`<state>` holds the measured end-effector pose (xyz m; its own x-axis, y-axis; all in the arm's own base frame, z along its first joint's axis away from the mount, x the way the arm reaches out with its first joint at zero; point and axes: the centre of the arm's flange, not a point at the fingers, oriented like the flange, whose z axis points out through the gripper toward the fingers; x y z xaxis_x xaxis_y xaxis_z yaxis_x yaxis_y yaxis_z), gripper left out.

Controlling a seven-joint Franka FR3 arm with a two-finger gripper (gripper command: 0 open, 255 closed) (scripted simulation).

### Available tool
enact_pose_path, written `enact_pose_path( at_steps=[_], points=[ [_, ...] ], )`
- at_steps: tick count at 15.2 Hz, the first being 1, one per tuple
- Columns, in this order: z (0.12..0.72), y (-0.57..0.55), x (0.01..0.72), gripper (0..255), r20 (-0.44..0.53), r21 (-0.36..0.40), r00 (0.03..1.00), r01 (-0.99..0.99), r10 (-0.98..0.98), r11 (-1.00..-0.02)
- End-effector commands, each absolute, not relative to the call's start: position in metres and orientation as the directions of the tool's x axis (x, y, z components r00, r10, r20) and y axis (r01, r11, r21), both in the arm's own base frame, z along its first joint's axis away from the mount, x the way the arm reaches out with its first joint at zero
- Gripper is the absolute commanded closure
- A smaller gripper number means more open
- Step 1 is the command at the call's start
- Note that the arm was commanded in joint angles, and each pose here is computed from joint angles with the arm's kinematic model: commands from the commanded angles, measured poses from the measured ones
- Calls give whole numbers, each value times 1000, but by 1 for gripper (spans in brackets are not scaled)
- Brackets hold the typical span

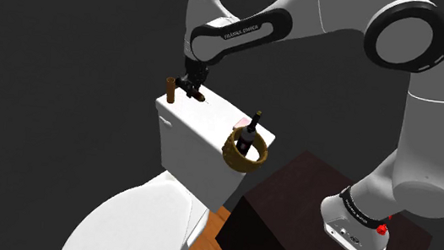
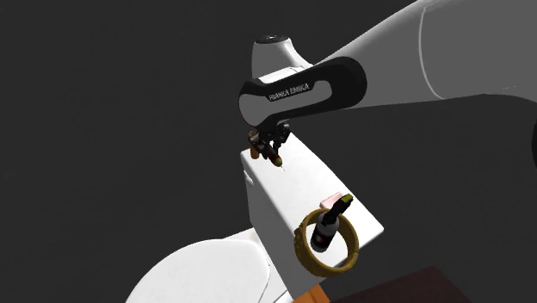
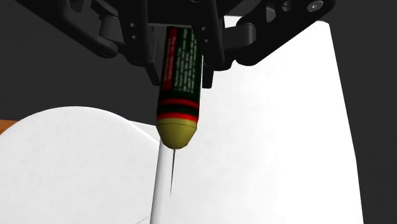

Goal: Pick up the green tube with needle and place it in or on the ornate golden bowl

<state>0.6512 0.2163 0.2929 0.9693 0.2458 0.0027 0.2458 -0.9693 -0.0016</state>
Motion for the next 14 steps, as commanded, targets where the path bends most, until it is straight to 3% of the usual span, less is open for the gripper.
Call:
enact_pose_path(
  at_steps=[1,7,14],
  points=[
    [304,217,651,255,2,-2,969,246,246,-969],
    [334,217,651,255,2,-2,969,246,246,-969],
    [335,191,563,255,2,-2,969,246,246,-969]
  ],
)
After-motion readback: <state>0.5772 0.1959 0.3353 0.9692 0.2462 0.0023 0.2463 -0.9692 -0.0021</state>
